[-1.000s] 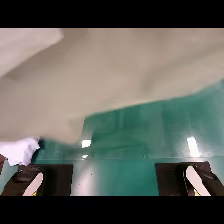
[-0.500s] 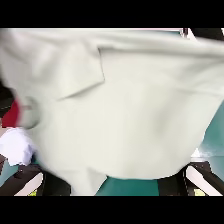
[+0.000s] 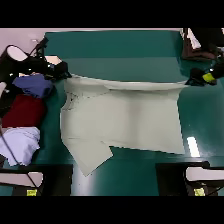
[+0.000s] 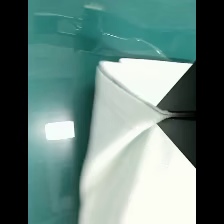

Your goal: Fold the shirts.

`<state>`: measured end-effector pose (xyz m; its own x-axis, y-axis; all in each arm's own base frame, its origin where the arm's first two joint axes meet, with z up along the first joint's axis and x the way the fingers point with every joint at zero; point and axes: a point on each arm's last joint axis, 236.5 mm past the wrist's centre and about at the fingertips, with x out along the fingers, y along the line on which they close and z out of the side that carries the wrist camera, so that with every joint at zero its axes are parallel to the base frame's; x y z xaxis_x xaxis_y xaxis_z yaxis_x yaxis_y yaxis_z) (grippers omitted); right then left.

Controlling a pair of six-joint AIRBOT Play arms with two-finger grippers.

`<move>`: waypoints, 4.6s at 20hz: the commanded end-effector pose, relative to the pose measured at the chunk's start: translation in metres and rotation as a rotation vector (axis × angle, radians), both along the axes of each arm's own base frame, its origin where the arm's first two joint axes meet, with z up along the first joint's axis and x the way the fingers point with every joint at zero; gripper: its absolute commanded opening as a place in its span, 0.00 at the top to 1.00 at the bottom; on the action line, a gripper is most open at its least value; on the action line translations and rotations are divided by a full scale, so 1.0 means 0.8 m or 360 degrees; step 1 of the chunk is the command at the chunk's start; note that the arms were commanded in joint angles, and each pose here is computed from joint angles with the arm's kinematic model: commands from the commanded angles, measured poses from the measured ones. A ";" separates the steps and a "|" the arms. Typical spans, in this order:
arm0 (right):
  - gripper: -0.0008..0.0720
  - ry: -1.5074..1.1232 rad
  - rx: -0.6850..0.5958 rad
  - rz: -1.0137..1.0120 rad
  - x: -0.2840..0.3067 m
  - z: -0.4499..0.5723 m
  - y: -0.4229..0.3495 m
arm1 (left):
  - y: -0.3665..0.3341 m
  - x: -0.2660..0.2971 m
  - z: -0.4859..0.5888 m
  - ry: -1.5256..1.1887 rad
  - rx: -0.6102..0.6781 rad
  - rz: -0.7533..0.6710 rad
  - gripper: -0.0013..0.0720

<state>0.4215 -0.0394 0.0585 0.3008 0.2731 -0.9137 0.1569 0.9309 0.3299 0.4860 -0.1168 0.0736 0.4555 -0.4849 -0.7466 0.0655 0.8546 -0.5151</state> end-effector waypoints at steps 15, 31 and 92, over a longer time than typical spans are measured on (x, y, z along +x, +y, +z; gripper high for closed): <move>0.97 0.0230 -0.0259 0.0150 -0.037 -0.064 0.015 | 0.064 -0.088 -0.135 0.0710 0.0307 -0.0223 0.95; 0.37 0.0138 -0.0077 0.0070 -0.151 -0.029 0.040 | 0.077 -0.354 -0.159 0.0819 0.0409 -0.0069 0.32; 0.65 0.0218 0.0099 -0.0048 -0.038 -0.077 0.030 | 0.017 -0.097 -0.084 0.0118 0.0104 0.0157 0.94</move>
<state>0.3698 -0.0221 0.0060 0.1694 0.2776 -0.9456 0.2225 0.9240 0.3111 0.3939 -0.0989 0.0219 0.4430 -0.3650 -0.8188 -0.0403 0.9043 -0.4249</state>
